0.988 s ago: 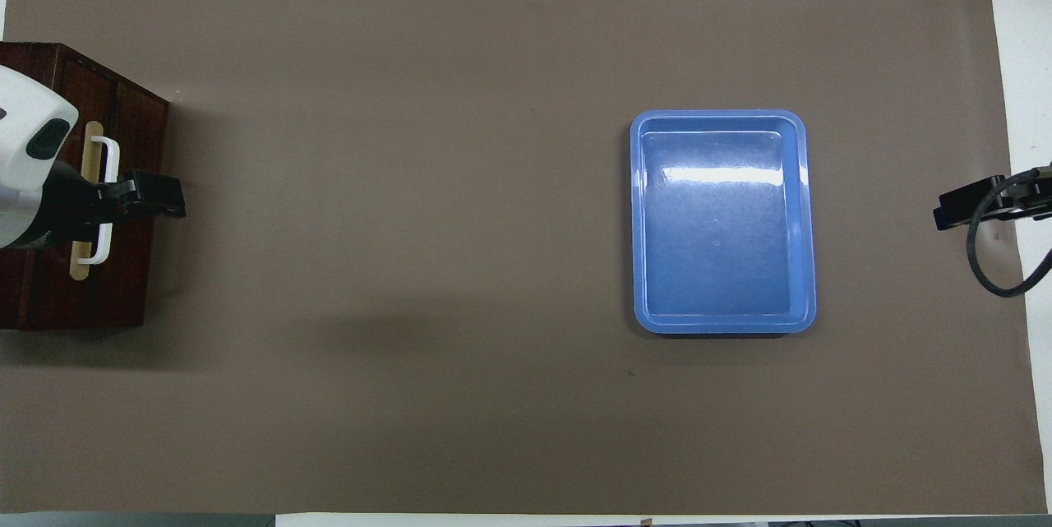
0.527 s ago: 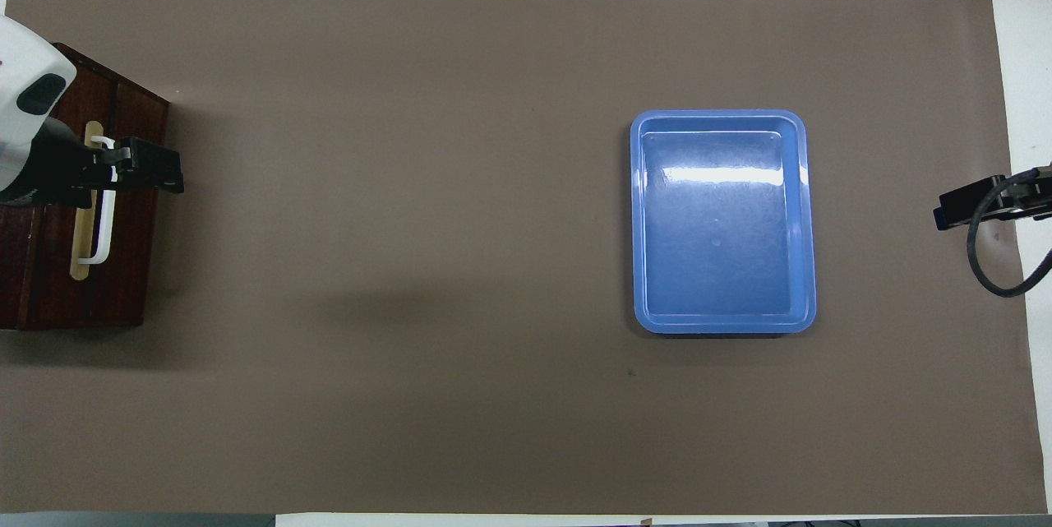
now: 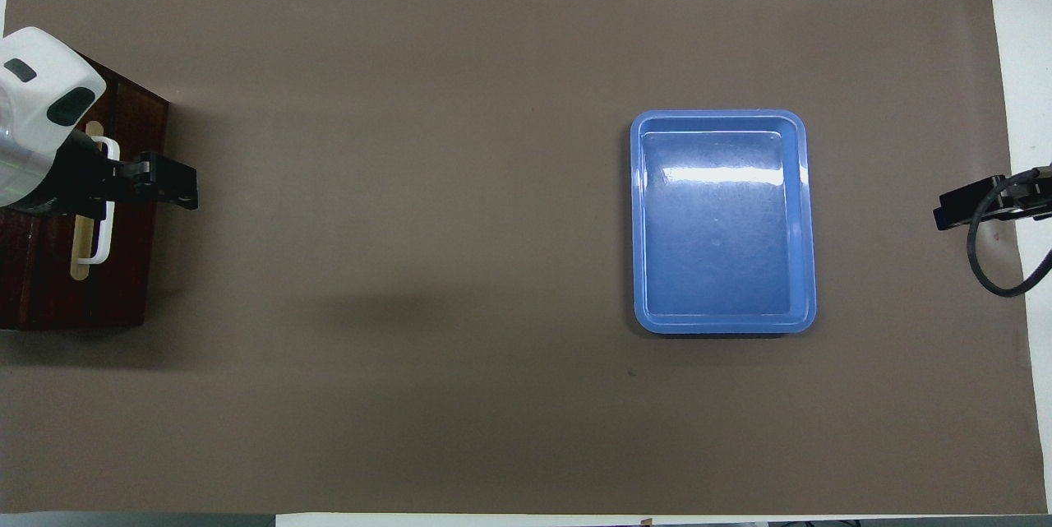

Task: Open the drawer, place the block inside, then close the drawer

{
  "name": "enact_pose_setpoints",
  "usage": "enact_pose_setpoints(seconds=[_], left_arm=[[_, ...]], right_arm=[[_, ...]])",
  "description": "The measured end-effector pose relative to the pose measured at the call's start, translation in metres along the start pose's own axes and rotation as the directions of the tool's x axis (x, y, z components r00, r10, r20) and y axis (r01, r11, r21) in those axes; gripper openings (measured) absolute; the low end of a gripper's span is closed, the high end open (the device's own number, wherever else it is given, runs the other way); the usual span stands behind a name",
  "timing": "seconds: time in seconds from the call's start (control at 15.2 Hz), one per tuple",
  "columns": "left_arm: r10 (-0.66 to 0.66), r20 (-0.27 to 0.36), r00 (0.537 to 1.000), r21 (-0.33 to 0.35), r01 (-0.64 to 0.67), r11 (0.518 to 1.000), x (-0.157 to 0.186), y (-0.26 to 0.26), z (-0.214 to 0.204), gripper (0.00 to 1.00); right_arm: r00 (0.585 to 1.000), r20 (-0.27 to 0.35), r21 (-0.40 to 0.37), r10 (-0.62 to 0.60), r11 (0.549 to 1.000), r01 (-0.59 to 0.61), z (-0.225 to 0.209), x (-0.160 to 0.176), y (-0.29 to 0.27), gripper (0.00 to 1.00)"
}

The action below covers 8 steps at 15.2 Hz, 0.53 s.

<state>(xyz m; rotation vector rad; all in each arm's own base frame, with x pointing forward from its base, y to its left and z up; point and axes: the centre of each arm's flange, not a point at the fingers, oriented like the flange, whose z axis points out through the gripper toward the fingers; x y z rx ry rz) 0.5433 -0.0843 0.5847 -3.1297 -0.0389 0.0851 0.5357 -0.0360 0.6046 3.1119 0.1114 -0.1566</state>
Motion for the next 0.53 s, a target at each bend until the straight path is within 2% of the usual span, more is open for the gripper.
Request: enact_pose_setpoints(seconds=[0.2,0.53], left_arm=[[0.019,0.000,1.000,0.000,-0.019,1.000,-0.0001,0.0005,0.0000,1.00],[0.136,0.000,0.991,-0.001,-0.136,0.991,-0.0001,0.0005,0.0000,1.00]], right_arm=[[1.000,0.000,0.000,0.000,1.000,0.000,0.0000,0.0000,0.0000,1.00],[1.000,0.000,0.000,0.000,1.000,0.000,0.0000,0.0000,0.0000,1.00]])
